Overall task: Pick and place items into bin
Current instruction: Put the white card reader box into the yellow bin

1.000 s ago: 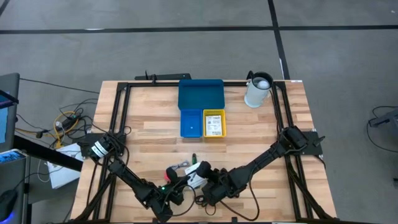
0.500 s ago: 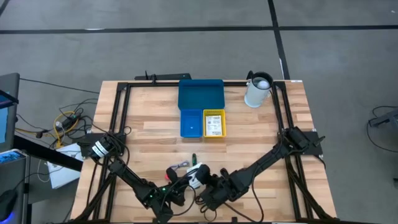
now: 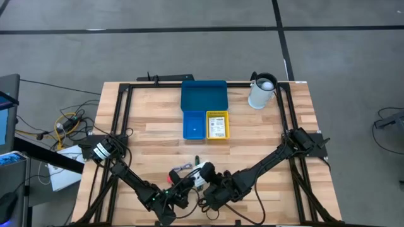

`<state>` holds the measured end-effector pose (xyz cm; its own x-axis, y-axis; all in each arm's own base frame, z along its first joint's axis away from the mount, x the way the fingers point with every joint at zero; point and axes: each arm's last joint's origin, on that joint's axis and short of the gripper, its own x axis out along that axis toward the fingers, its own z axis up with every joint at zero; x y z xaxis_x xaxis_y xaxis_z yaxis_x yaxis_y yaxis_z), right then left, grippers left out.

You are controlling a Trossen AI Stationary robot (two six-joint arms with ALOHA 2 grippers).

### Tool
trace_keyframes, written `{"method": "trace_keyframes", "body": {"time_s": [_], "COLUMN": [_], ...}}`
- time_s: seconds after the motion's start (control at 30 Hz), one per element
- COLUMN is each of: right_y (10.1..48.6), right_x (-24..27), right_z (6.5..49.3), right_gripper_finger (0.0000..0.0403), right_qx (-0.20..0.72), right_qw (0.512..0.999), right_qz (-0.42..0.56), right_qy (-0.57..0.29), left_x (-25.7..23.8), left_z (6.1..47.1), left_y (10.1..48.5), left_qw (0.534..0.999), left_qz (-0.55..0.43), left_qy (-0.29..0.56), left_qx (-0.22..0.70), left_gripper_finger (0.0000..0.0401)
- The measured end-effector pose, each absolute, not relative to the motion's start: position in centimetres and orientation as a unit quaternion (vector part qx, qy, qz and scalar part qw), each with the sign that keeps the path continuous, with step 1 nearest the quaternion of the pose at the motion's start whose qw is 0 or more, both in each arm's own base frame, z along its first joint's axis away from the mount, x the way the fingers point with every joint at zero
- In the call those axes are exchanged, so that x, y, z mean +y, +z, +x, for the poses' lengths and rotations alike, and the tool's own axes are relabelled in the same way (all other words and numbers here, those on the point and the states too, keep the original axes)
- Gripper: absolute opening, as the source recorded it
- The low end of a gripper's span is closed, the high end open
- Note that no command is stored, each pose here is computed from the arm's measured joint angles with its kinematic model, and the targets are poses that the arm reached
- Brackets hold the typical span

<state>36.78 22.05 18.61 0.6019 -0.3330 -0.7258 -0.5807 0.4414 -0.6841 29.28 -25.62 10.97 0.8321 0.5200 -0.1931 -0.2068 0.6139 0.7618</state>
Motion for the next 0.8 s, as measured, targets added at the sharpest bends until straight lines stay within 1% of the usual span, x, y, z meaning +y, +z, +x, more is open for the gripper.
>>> {"method": "trace_keyframes", "body": {"time_s": [0.13,0.3,0.4,0.53,0.67,0.8], "right_y": [19.0,19.9,20.7,21.7,23.8,26.6], "right_x": [21.8,21.4,21.1,20.0,18.0,15.5], "right_z": [36.4,36.1,35.8,35.5,35.1,34.4], "right_gripper_finger": [0.0034,0.0034,0.0034,0.0034,0.0034,0.0034], "right_qx": [0.46,0.479,0.494,0.514,0.522,0.515], "right_qw": [0.714,0.695,0.681,0.668,0.683,0.713], "right_qz": [-0.523,-0.535,-0.54,-0.537,-0.504,-0.46], "right_qy": [0.071,0.032,0.008,-0.039,-0.085,-0.123], "left_x": [-26.2,-26.9,-27.5,-28.1,-28.5,-28.6], "left_z": [29.4,29.4,29.3,29.0,28.7,28.5], "left_y": [11.9,13.0,13.4,13.7,13.8,13.9], "left_qw": [0.852,0.839,0.842,0.847,0.847,0.852], "left_qz": [0.43,0.438,0.433,0.429,0.428,0.415], "left_qy": [0.226,0.264,0.269,0.265,0.265,0.277], "left_qx": [0.194,0.184,0.177,0.171,0.167,0.16], "left_gripper_finger": [0.0121,0.0151,0.0159,0.0158,0.0153,0.0147]}}
